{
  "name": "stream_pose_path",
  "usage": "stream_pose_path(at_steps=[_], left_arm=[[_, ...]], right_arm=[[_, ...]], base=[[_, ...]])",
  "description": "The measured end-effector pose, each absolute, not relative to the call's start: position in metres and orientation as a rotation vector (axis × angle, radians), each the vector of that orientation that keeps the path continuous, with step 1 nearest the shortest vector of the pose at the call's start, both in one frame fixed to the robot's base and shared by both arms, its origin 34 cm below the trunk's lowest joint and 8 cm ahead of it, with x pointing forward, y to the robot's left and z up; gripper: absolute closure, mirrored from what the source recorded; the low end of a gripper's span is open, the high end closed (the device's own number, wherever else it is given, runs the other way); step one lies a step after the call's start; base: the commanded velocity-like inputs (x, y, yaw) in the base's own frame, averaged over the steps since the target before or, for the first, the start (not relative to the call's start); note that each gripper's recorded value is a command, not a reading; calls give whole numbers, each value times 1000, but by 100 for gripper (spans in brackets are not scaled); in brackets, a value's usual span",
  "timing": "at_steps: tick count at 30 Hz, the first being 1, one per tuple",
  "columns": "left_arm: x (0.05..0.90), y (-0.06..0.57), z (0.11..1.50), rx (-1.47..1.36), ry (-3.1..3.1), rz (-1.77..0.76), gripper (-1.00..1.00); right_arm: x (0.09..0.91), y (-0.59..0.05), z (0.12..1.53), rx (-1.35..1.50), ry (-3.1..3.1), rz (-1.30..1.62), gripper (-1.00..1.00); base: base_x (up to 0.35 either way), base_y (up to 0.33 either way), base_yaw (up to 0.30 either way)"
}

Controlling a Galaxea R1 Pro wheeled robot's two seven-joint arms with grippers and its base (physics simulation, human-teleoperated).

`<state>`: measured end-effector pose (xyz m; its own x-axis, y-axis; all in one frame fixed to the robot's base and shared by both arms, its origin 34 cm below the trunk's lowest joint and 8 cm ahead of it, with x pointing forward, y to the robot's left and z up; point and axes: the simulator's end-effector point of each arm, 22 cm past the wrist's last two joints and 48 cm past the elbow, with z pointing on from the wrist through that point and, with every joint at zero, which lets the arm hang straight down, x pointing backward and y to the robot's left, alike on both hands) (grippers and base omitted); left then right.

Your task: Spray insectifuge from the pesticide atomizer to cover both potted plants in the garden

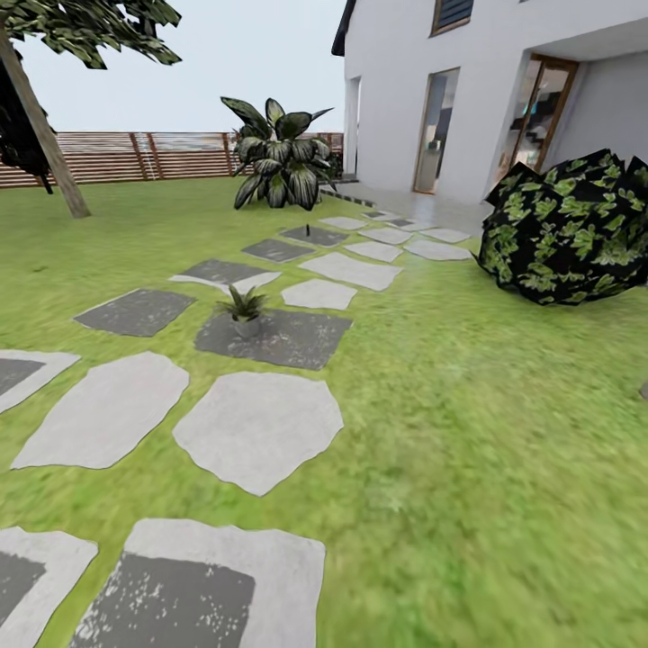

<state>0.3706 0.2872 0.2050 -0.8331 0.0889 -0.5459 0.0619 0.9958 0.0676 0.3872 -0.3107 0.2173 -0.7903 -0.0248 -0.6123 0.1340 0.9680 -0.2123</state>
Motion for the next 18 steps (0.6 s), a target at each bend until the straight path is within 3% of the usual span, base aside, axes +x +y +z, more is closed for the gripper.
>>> stream_pose_path(at_steps=[18], left_arm=[[371, 287, 205, 104, 2558, 64, -100]], right_arm=[[387, -311, 217, 76, 2463, -323, -100]], base=[[339, 42, 0]])
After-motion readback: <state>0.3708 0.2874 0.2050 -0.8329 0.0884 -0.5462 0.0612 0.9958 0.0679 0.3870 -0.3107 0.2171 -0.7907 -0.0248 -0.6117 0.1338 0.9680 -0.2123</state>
